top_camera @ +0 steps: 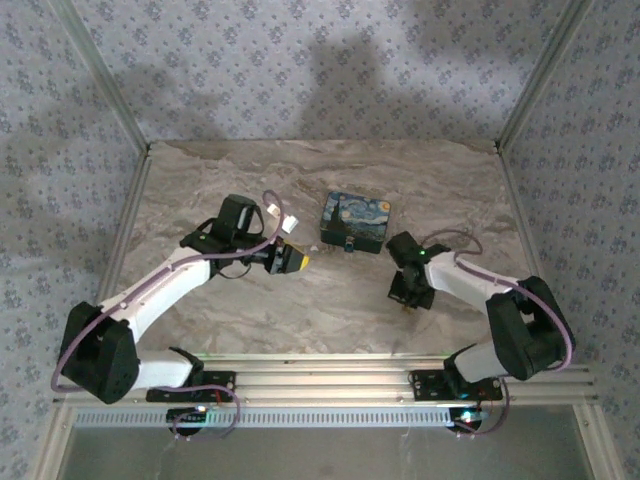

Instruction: Unlock the padlock with the key

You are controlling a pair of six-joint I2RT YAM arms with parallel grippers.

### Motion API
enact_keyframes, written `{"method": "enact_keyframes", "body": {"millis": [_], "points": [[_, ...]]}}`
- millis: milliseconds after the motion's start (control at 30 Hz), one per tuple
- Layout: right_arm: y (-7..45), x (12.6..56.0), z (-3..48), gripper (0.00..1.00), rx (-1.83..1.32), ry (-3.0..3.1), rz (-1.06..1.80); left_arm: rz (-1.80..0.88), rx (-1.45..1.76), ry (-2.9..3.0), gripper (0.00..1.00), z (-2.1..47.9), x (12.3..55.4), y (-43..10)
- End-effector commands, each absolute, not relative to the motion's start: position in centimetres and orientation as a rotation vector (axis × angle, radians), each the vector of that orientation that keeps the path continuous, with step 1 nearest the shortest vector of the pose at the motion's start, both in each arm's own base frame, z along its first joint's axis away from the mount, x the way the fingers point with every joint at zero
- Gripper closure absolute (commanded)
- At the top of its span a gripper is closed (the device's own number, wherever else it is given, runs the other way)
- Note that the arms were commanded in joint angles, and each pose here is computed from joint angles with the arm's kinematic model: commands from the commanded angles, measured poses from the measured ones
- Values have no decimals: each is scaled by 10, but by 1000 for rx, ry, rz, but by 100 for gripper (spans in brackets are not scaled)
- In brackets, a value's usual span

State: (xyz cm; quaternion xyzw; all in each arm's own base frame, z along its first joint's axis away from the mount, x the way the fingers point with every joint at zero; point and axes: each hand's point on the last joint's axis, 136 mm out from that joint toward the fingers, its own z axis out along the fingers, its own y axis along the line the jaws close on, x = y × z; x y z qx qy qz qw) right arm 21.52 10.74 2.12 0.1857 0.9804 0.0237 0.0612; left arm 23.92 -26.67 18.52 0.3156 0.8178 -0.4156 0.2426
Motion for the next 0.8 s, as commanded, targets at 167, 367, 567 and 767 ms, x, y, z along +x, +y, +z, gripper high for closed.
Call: {"method": "enact_keyframes", "body": {"millis": [167, 367, 567, 767], "points": [[180, 264, 69, 100, 296, 2816, 344, -1123, 859, 2225, 63, 191, 232, -263], [213, 283, 116, 100, 168, 2621, 545, -1143, 774, 2173, 60, 203, 239, -264], [228, 294, 177, 100, 135, 2436, 709, -1231, 580, 2023, 52, 229, 252, -267], [238, 299, 232, 100, 124, 2299, 821, -1299, 429, 1921, 44, 252, 265, -274]]}}
